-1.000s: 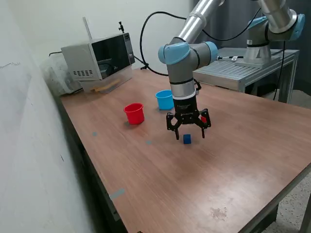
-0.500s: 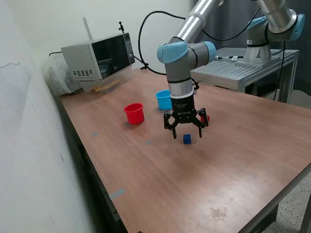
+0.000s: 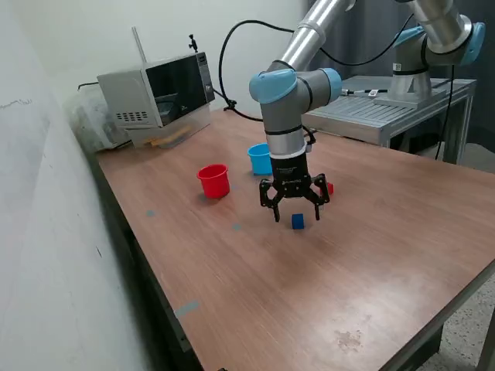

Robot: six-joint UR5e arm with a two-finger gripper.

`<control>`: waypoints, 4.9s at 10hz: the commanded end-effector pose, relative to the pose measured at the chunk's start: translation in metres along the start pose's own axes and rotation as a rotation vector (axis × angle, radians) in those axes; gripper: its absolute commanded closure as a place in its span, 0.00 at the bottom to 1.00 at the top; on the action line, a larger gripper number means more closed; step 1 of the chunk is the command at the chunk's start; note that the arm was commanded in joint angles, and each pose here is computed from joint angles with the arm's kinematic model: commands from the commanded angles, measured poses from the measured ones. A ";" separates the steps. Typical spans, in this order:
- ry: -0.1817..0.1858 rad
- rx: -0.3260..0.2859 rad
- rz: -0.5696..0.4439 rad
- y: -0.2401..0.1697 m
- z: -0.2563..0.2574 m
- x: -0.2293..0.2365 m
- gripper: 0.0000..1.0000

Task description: Place red objects in the red bin, and blue objects in the blue bin.

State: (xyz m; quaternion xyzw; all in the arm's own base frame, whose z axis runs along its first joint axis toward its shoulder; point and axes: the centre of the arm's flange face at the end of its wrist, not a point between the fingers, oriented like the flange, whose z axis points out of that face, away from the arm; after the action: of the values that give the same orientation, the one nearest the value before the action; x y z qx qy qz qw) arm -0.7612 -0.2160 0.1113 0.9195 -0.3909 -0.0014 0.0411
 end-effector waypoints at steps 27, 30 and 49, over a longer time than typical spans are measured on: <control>-0.026 0.125 0.424 -0.288 -0.130 -0.080 1.00; -0.023 0.119 0.420 -0.286 -0.129 -0.076 1.00; -0.050 0.092 0.437 -0.281 -0.135 -0.104 0.00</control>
State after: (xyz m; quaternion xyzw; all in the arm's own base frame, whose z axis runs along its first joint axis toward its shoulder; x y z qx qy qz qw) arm -0.6283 0.0607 0.2241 0.8147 -0.5798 -0.0002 -0.0104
